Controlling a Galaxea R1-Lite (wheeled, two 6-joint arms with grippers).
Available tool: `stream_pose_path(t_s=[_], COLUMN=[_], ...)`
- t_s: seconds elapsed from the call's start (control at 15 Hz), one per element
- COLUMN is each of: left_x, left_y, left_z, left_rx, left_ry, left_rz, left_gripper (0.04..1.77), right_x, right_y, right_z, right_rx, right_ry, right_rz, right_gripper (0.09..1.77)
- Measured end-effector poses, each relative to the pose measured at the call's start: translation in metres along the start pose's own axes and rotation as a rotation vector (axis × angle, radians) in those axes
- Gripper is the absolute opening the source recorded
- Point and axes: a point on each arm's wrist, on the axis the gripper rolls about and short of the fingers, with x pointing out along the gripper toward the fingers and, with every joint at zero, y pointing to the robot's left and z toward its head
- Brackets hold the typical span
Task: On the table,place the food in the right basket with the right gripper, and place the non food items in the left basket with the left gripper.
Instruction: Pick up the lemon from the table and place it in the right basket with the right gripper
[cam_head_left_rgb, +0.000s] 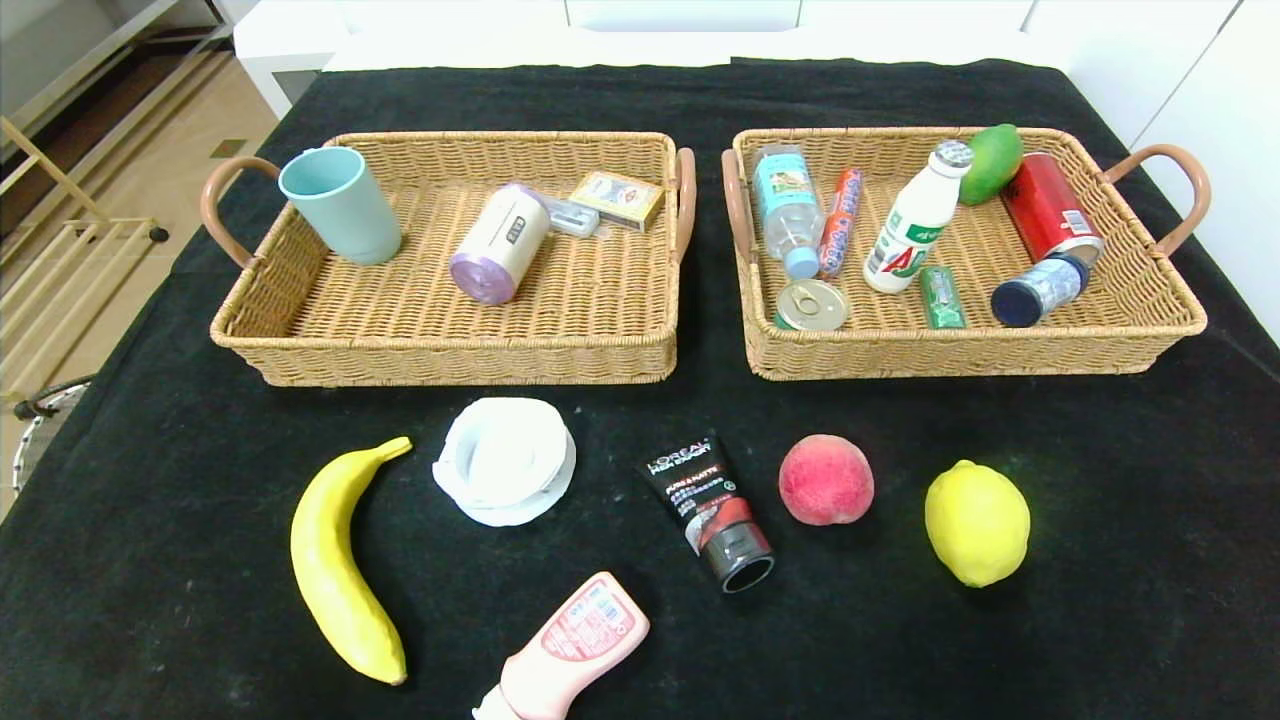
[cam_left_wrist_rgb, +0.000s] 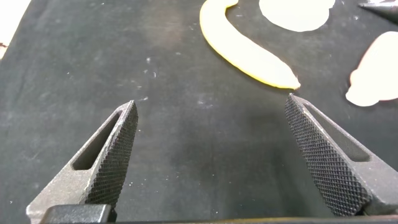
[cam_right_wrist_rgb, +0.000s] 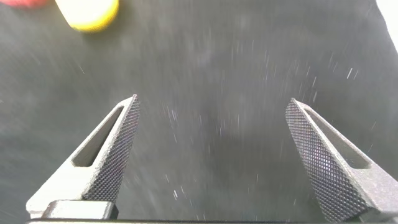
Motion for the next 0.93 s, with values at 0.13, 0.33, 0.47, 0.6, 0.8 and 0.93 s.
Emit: stream_pose_path(t_s=[0.13, 0.33, 0.47, 0.6, 0.8, 0.93], left_x=[-0.002, -0.003, 0.003, 0.015, 0.044, 0.066], left_y=[-0.001, -0.002, -0.003, -0.004, -0.007, -0.010], left_z=[0.010, 0.047, 0.074, 0.098, 0.125, 0.137], left_rx=[-0.002, -0.007, -0.007, -0.006, -0.009, -0.003], left_ry=[-0.019, -0.053, -0.050, -0.026, 0.030, 0.069], left_rz=[-0.029, -0.126, -0.211, -0.294, -0.422, -0.498], left_gripper=[1.72, 1.72, 1.72, 1.72, 1.72, 1.72], right_x=[-0.006, -0.007, 0.000, 0.011, 0.035, 0.051], right_y=[0.001, 0.004, 0.006, 0.008, 0.011, 0.013], right_z=[0.026, 0.061, 0.081, 0.102, 0.132, 0.147], right_rx=[0.021, 0.021, 0.019, 0.022, 0.033, 0.039], right_ry=[-0.057, -0.080, -0.053, -0.018, 0.041, 0.074], right_rz=[0.032, 0.141, 0.220, 0.320, 0.433, 0.502], right_gripper=[1.71, 1.71, 1.71, 1.71, 1.71, 1.71])
